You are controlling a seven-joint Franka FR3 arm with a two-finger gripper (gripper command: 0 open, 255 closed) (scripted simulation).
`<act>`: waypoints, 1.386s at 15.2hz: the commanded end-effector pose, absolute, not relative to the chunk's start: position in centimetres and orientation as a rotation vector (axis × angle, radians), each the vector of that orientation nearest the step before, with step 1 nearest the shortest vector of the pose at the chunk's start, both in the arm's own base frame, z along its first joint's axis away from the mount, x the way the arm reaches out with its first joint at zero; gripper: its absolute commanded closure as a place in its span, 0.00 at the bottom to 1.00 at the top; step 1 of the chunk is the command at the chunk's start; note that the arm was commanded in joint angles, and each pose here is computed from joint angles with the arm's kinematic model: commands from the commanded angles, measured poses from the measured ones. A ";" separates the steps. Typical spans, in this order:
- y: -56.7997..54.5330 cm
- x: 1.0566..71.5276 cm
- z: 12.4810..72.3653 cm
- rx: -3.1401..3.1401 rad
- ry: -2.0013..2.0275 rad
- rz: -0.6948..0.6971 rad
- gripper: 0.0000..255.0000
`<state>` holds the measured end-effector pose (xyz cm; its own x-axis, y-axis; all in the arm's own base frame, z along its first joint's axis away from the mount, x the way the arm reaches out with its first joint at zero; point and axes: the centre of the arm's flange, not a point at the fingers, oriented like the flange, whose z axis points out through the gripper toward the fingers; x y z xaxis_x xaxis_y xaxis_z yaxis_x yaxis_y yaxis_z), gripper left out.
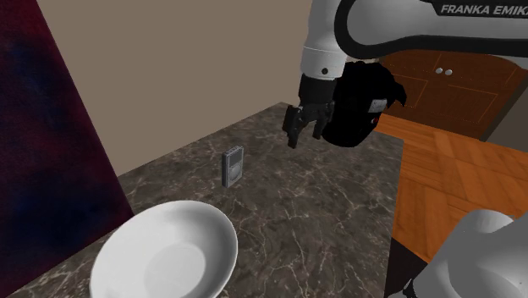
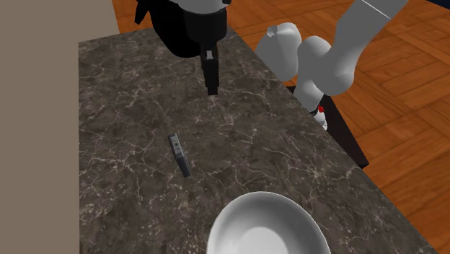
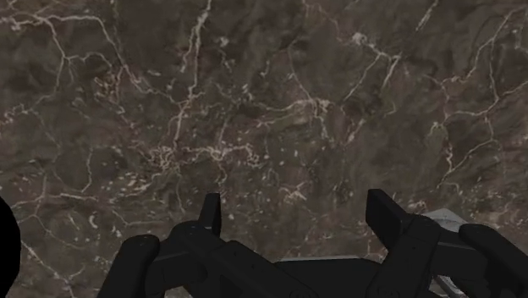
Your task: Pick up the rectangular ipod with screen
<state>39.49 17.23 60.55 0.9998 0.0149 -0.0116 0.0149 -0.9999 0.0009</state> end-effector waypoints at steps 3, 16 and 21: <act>22.0 41.8 60.2 3.141 0.044 -0.012 0.00; 33.2 47.0 58.0 3.138 0.095 0.001 0.00; 33.1 47.0 55.6 3.138 0.095 0.001 0.00</act>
